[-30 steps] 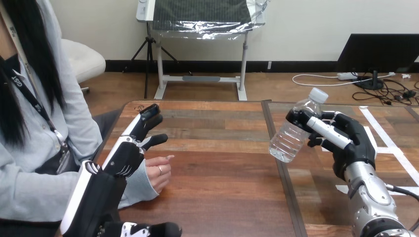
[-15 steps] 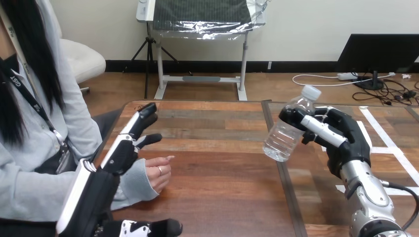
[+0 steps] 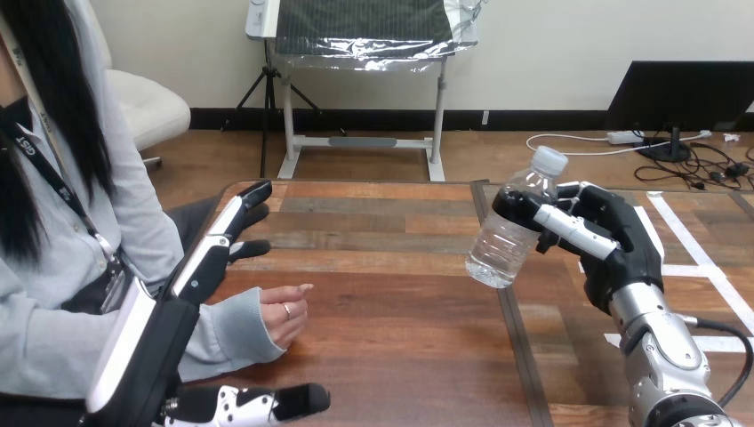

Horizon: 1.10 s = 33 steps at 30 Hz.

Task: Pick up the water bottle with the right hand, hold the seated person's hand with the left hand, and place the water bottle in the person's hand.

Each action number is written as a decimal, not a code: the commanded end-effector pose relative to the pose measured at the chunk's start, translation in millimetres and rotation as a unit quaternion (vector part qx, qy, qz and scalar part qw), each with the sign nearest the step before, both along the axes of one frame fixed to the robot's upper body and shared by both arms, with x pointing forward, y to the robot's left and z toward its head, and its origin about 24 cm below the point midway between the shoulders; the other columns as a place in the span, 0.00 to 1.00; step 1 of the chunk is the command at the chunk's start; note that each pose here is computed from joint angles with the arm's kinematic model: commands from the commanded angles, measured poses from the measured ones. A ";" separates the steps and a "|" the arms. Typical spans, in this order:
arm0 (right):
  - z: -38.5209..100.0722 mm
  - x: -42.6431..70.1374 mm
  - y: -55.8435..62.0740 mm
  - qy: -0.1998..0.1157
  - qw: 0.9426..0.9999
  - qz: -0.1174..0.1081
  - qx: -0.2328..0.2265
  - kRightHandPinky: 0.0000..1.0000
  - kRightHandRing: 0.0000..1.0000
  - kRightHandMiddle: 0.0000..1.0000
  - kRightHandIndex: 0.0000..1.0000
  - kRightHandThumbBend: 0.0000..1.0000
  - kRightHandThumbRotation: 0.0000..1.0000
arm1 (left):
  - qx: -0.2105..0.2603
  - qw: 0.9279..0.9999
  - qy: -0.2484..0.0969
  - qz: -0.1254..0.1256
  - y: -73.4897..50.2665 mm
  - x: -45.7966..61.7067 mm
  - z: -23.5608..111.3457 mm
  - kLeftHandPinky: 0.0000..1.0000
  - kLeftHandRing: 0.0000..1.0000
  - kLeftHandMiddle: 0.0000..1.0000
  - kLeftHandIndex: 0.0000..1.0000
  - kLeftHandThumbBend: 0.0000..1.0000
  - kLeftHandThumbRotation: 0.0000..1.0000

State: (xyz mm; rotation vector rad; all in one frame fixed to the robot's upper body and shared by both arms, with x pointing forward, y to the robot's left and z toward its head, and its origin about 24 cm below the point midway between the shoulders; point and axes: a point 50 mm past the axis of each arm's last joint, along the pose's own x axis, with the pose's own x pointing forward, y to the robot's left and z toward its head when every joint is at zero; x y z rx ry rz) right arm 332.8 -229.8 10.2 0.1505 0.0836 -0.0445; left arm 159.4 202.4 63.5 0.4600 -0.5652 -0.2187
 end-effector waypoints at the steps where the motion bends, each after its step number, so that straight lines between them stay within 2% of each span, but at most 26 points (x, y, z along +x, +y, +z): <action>1: 36.9 16.9 0.4 -0.089 0.996 0.015 -0.023 0.21 0.23 0.34 0.34 0.66 0.00 | 0.033 0.999 -0.039 0.017 3.0 4.4 17.6 0.80 0.92 0.96 0.94 1.00 0.56; 5: 38.7 17.7 2.0 -0.093 0.995 0.021 -0.032 0.20 0.22 0.33 0.34 0.66 0.00 | 0.063 0.997 -0.030 0.033 5.1 3.8 19.6 0.83 0.93 0.97 0.95 1.00 0.54; 11: 41.6 18.5 5.5 -0.105 0.993 0.034 -0.038 0.20 0.22 0.32 0.34 0.66 0.00 | 0.130 0.989 -0.019 0.063 9.8 2.2 25.3 0.86 0.95 0.98 0.96 1.00 0.53; 21: 46.7 20.8 13.7 -0.126 0.990 0.059 -0.028 0.18 0.21 0.31 0.33 0.66 0.00 | 0.224 0.968 -0.020 0.113 19.9 7.3 33.5 0.82 0.91 0.96 0.95 1.00 0.49; 33: 53.2 21.6 22.5 -0.158 0.984 0.084 -0.026 0.16 0.20 0.30 0.33 0.65 0.00 | 0.307 0.942 -0.003 0.134 34.5 20.8 38.2 0.81 0.88 0.91 0.91 1.00 0.37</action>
